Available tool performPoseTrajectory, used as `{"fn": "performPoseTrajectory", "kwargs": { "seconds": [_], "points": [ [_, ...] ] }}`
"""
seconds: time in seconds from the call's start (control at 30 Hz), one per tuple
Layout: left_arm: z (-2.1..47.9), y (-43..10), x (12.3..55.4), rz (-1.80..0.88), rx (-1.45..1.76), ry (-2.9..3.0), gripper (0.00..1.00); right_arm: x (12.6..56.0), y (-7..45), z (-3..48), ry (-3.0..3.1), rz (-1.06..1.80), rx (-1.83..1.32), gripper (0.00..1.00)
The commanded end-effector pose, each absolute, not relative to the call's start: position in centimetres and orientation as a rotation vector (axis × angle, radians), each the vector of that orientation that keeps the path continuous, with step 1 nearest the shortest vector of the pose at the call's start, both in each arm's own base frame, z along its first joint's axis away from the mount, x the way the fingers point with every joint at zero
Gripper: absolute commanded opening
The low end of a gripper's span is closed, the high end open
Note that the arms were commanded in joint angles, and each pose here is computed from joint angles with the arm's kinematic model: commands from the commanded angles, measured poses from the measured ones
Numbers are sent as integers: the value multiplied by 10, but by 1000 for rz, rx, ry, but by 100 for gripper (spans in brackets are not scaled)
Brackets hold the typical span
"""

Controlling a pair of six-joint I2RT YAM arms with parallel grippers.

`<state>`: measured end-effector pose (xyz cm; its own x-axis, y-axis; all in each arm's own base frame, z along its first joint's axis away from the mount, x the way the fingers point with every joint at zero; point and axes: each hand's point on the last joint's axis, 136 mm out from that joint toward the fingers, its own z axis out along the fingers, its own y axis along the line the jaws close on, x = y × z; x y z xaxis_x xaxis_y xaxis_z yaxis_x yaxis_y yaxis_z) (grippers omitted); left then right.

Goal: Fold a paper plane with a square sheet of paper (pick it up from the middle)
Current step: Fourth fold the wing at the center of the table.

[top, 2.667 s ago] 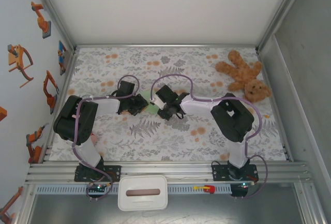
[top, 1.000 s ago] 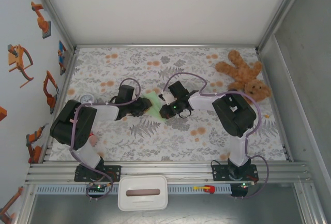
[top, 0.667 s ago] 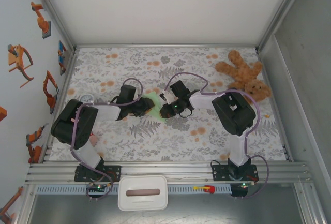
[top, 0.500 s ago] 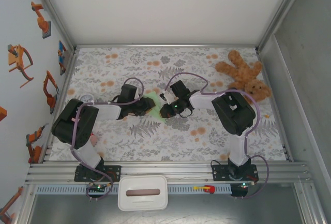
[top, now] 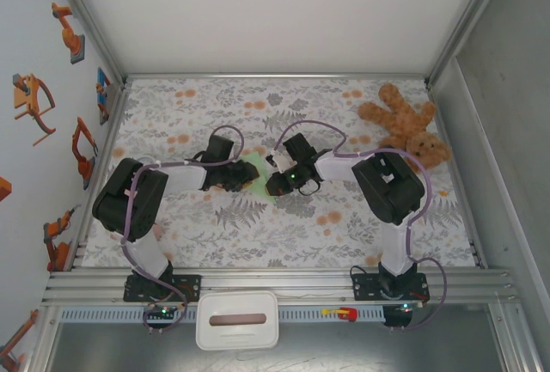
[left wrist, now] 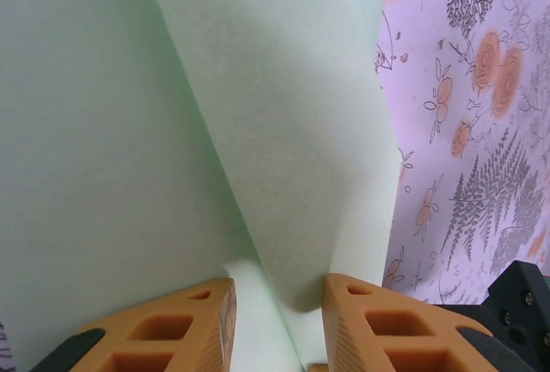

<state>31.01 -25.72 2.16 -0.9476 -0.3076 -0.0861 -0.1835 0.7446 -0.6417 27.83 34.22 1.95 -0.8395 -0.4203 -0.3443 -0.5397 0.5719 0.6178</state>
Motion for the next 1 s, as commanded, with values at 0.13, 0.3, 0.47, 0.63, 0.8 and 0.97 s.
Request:
{"fn": "performPoseTrajectory", "kwargs": {
  "seconds": [0.13, 0.3, 0.47, 0.63, 0.8, 0.97],
  "points": [
    [-1, -245, 299, -817, -407, 2876, 34, 271, 331, 7, 2716, 1120, -768, 7],
    [-9, -240, 295, -751, -425, 2923, 35, 272, 331, 6, 2724, 1129, -757, 7],
    [-21, -231, 288, -651, -460, 2994, 36, 273, 331, 13, 2714, 1153, -736, 10],
    [-32, -224, 281, -564, -482, 3055, 36, 271, 333, 25, 2693, 1230, -711, 14],
    [-38, -220, 277, -516, -497, 3090, 35, 266, 331, 27, 2698, 1274, -704, 15],
    [-41, -218, 275, -493, -501, 3106, 36, 265, 329, 22, 2715, 1290, -694, 14]
  ]
}}
